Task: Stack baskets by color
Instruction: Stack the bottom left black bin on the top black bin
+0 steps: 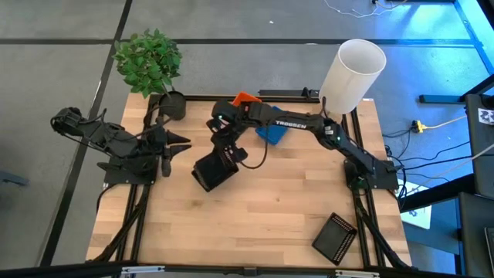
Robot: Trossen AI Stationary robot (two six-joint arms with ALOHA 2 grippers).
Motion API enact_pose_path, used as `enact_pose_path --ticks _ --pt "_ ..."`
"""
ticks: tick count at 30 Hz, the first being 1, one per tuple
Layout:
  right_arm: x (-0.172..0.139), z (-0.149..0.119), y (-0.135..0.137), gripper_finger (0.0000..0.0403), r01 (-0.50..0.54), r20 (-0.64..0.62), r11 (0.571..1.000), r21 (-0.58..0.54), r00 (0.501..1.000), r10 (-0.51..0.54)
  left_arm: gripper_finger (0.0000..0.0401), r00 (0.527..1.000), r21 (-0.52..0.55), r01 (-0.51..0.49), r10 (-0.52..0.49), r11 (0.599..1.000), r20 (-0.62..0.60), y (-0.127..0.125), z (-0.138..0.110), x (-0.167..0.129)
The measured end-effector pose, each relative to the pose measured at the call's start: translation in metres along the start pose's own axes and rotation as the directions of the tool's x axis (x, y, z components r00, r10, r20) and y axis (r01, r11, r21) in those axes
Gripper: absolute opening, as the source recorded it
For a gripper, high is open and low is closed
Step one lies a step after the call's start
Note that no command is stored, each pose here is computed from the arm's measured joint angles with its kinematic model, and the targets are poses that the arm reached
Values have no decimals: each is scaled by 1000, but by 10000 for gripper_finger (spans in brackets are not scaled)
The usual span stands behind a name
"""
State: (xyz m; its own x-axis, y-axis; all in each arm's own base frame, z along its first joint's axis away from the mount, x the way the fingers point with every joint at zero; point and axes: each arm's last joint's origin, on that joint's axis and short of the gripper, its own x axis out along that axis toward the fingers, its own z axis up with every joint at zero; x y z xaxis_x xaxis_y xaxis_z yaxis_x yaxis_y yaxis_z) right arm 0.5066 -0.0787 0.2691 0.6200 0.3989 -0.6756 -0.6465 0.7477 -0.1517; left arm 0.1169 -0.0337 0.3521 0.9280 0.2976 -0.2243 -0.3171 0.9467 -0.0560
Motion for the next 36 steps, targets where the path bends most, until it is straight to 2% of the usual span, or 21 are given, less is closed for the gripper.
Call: enact_pose_path --ticks 4,10,16,23,32,36 --pt "15 -17 -3 4 -45 -16 999 -8 999 45 76 999 0 -37 37 999 10 1 0 0" --pt "27 -27 -4 4 -83 -29 997 -8 996 82 76 998 -16 -63 63 998 17 2 0 0" --pt "24 -39 -6 4 -47 -153 999 18 987 50 76 997 -18 -73 74 997 20 2 1 0" --pt "15 -58 -3 4 -63 -311 993 97 946 90 76 997 -19 -74 75 997 20 2 1 0" --pt "12 -63 3 4 -137 -390 990 23 911 135 76 997 -19 -74 75 997 20 2 1 0" --pt "11 -64 2 30 -100 -445 995 -1 891 89 76 997 -19 -74 74 997 20 2 1 0"
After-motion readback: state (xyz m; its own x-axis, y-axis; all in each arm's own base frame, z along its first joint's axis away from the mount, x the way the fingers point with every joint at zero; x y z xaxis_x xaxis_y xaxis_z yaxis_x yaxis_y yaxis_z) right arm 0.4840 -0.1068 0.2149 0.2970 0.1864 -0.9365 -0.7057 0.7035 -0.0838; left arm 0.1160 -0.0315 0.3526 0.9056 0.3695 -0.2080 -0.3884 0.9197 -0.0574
